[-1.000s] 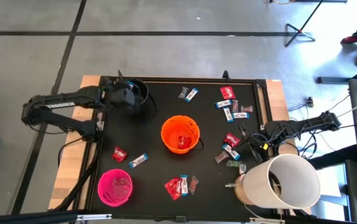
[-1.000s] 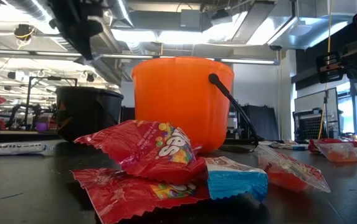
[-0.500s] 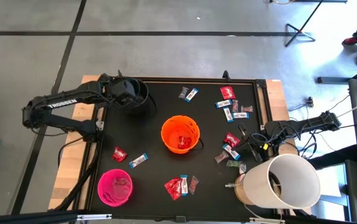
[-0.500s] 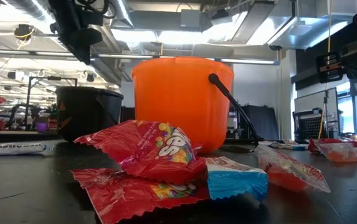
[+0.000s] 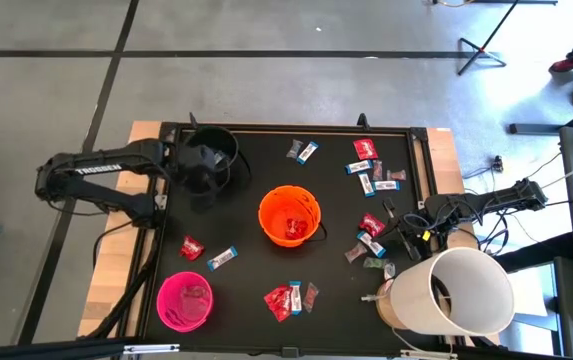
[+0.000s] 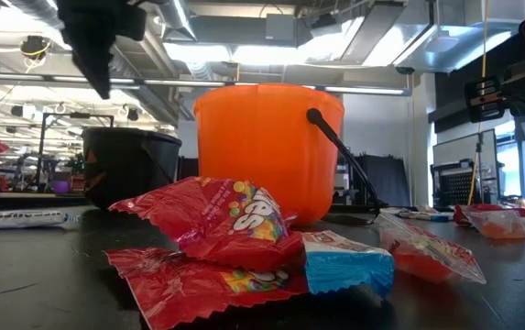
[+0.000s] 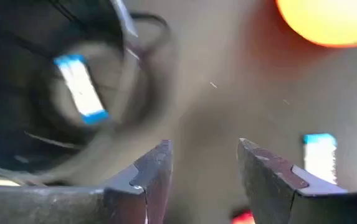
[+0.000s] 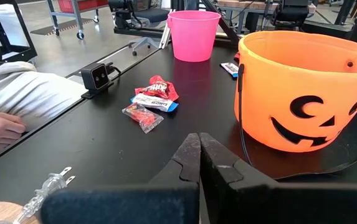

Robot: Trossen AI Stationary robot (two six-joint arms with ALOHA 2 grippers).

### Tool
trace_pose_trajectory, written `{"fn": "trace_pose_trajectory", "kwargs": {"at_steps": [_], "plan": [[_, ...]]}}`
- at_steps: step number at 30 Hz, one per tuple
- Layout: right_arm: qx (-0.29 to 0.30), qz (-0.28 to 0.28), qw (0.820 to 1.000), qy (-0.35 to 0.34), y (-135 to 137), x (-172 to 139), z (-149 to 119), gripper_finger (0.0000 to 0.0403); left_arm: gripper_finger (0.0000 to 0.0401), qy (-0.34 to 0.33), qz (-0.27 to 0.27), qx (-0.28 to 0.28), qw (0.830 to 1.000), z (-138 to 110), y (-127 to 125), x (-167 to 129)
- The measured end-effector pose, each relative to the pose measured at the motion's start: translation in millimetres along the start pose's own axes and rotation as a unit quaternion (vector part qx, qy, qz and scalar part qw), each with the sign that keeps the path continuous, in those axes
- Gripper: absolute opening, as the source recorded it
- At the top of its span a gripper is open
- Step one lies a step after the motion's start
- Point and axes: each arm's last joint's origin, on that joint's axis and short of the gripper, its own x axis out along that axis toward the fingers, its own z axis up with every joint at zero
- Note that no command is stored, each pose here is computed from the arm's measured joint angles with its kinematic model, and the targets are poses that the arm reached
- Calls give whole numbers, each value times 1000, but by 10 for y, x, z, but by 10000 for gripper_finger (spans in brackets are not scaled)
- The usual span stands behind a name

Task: Sort candy
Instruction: Adjust the pink bucket

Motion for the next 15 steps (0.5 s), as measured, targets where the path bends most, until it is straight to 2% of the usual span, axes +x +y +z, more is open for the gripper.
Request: {"fn": "trace_pose_trajectory", "kwargs": {"at_steps": [7,15], "plan": [[0,0,1000,0,0,0,0,1,167,56,-70,43,995,-260,-366,20],[0,0,1000,0,0,0,0,1,167,106,-80,119,984,-683,-725,217]]}}
